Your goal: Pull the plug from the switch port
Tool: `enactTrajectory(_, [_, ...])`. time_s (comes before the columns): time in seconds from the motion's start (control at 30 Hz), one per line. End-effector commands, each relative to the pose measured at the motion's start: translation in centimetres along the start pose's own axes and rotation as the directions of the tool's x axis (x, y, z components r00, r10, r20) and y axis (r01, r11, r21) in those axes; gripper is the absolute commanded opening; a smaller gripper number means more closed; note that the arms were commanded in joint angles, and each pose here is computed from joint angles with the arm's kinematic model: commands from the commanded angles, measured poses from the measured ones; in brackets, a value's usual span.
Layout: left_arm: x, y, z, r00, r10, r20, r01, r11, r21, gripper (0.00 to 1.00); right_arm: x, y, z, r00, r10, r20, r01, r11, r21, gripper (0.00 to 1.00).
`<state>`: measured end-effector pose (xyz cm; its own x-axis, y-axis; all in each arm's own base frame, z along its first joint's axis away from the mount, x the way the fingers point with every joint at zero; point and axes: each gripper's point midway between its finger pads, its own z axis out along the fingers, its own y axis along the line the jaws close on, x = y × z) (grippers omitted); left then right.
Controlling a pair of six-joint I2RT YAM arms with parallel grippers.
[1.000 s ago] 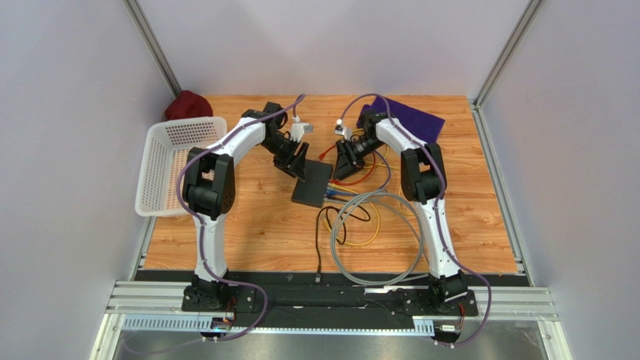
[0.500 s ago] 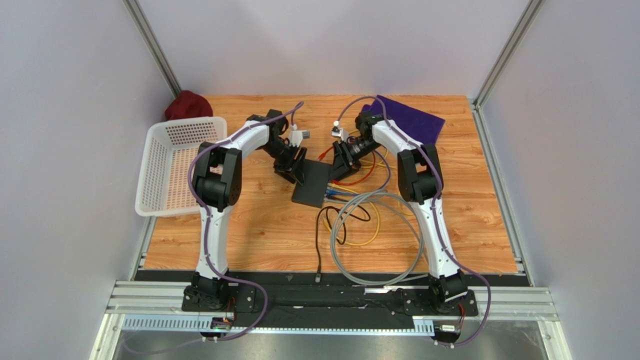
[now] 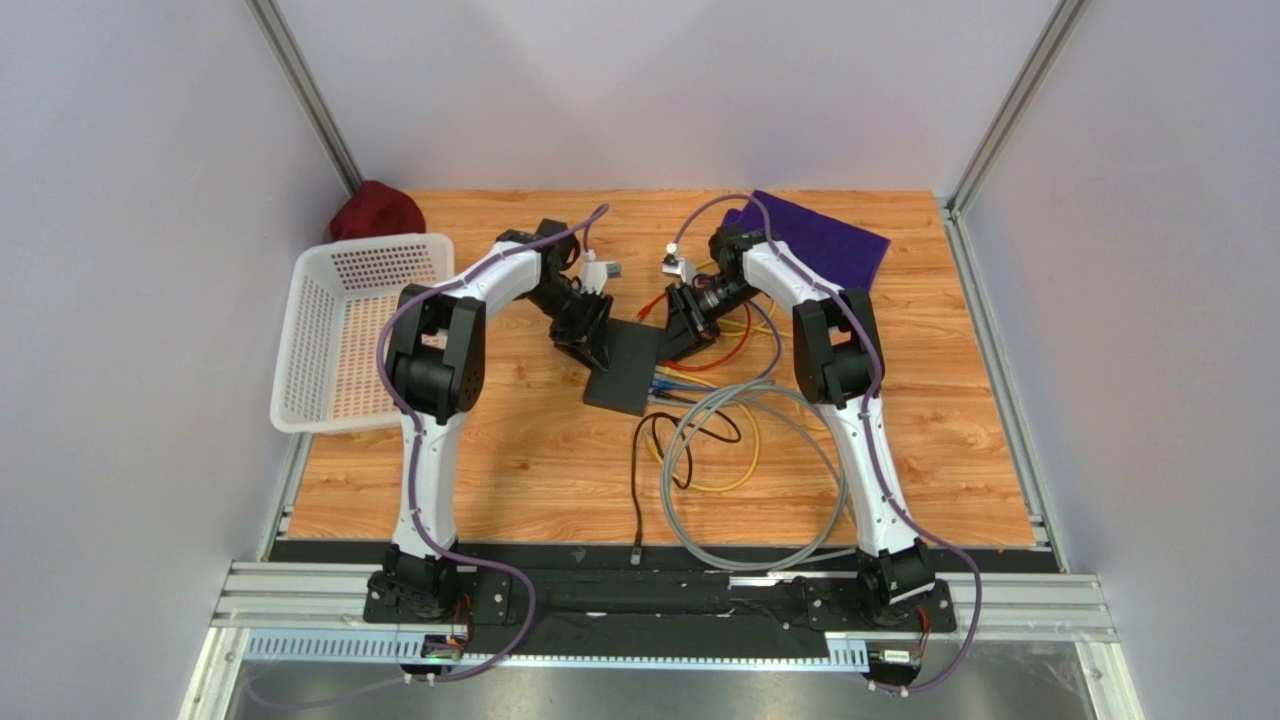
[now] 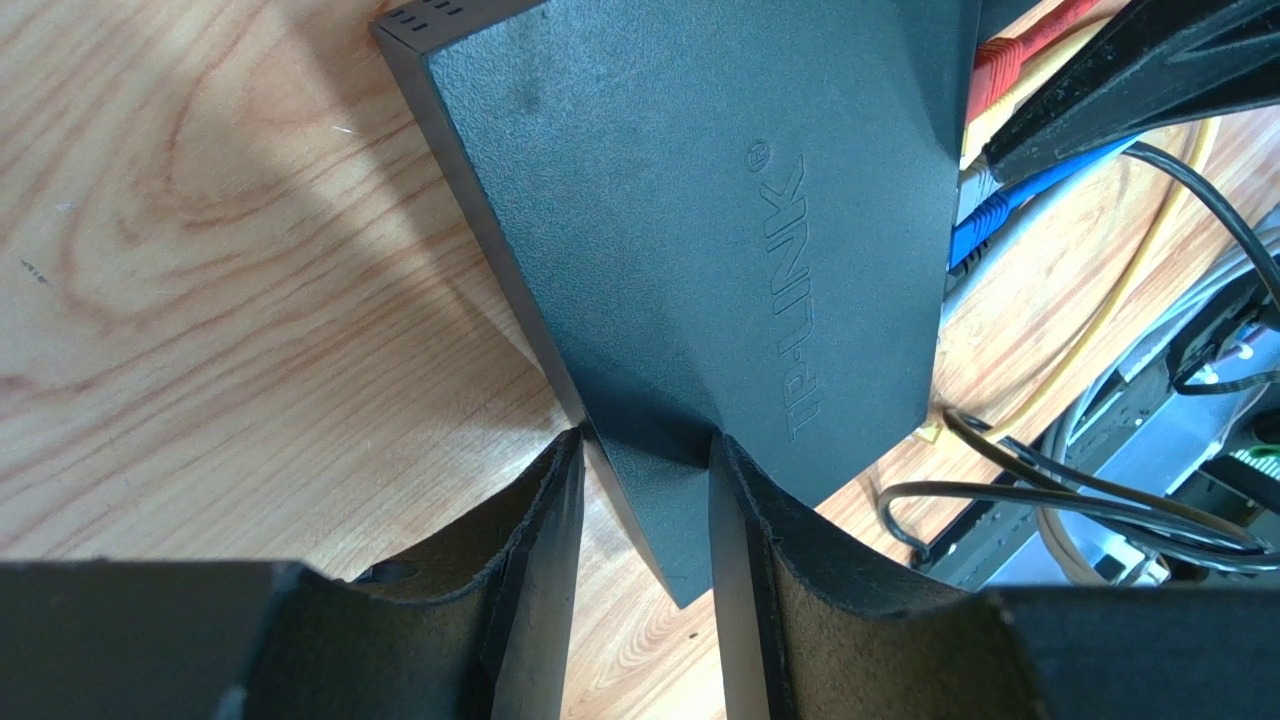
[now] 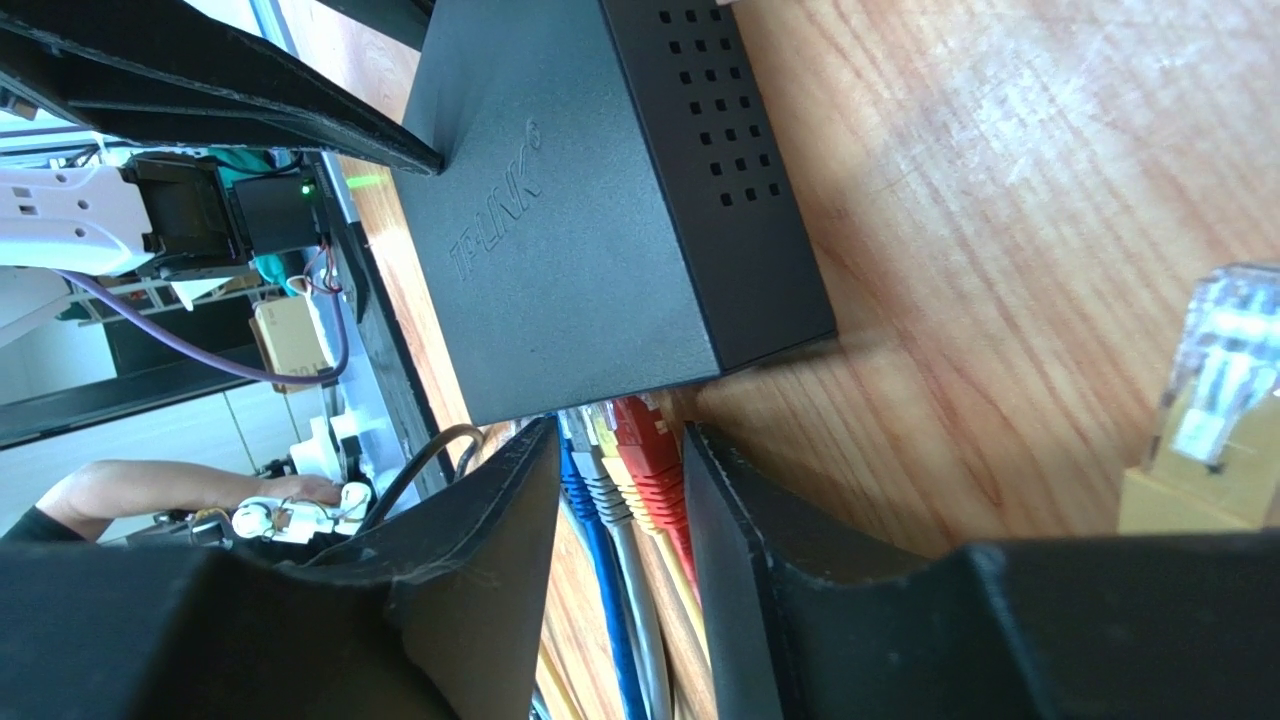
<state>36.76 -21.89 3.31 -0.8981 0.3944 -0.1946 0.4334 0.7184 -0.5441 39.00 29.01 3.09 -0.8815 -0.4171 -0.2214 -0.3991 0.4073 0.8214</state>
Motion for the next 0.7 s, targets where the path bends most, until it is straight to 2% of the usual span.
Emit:
enactTrajectory(0.0, [0.1, 0.7, 1.2, 1.000, 0.013, -0.019, -0.014, 0.999, -0.042, 0.42, 0.8, -2.7, 1.7, 0.999, -0.019, -0.037, 0.021, 0.999, 0.045, 0.41])
enactTrajectory(0.43, [0.1, 1.1, 1.4, 1.000, 0.011, -0.025, -0.012, 0.998, -0.061, 0.42, 1.2, -3.8, 2.1, 0.999, 0.003, -0.051, 0.000, 0.997, 0.071, 0.37])
enactTrajectory(0.67, [0.2, 1.1, 1.3, 1.000, 0.013, -0.028, -0.014, 0.998, -0.066, 0.41, 1.5, -4.8, 2.4, 0.998, 0.021, -0.066, -0.012, 0.991, 0.132, 0.34])
